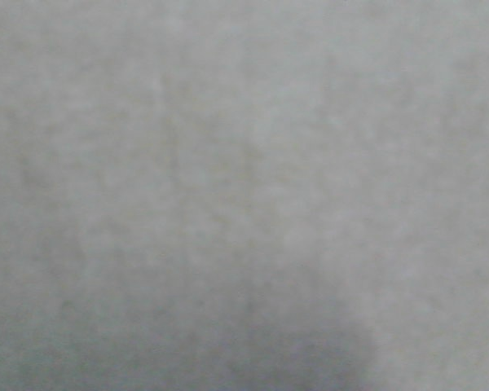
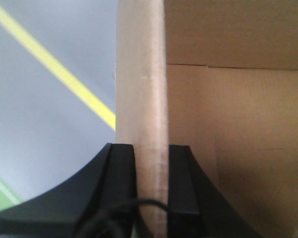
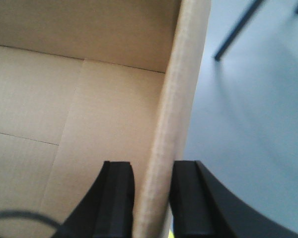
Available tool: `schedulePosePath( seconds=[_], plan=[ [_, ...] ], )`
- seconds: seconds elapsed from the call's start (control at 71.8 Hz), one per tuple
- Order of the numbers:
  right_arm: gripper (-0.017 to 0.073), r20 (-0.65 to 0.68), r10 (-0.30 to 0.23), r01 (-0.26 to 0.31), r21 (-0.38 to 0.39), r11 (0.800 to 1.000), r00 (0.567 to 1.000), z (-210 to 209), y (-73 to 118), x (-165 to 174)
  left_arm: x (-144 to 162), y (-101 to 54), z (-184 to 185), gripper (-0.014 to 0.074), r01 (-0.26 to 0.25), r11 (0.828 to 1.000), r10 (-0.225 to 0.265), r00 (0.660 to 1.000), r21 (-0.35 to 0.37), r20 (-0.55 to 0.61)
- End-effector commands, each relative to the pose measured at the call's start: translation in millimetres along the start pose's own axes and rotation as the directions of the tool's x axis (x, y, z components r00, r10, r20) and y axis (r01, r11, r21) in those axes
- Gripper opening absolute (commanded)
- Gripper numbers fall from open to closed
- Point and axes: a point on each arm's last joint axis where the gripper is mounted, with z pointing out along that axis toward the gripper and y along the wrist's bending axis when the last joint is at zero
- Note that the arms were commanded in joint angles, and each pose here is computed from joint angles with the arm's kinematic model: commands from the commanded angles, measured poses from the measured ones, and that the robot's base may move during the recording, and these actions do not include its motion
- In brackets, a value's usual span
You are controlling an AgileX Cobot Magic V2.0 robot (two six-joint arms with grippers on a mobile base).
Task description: Grab box from left shelf to table start
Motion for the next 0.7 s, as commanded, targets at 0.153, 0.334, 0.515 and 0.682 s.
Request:
schedulePosePath(
  seconds=[0.153,0.334,0.515,0.682],
  plan=[
    [0.0067,0.122,-0.029,0.031,-0.008,0.999,0.992,-8.2,1.5,-13.4,-14.4,-17.0,-13.1,-0.0104,0.066,0.982,-0.089,0.988,0.175,0.127],
    [0.0067,0.122,-0.029,0.031,-0.008,0.999,0.992,-8.2,1.5,-13.4,-14.4,-17.0,-13.1,-0.0104,0.066,0.982,-0.089,0.988,0.175,0.127],
    [0.0067,0.122,-0.029,0.031,-0.008,0.999,0.992,-8.2,1.5,-13.4,-14.4,-17.0,-13.1,-0.0104,0.066,0.982,-0.089,0.988,0.175,0.127],
    [0.0067,0.122,-0.029,0.031,-0.008,0.999,0.992,-8.2,1.5,-13.4,-14.4,-17.0,-13.1,-0.0104,0.066,0.982,-0.089,0.988,0.175,0.127]
  ],
)
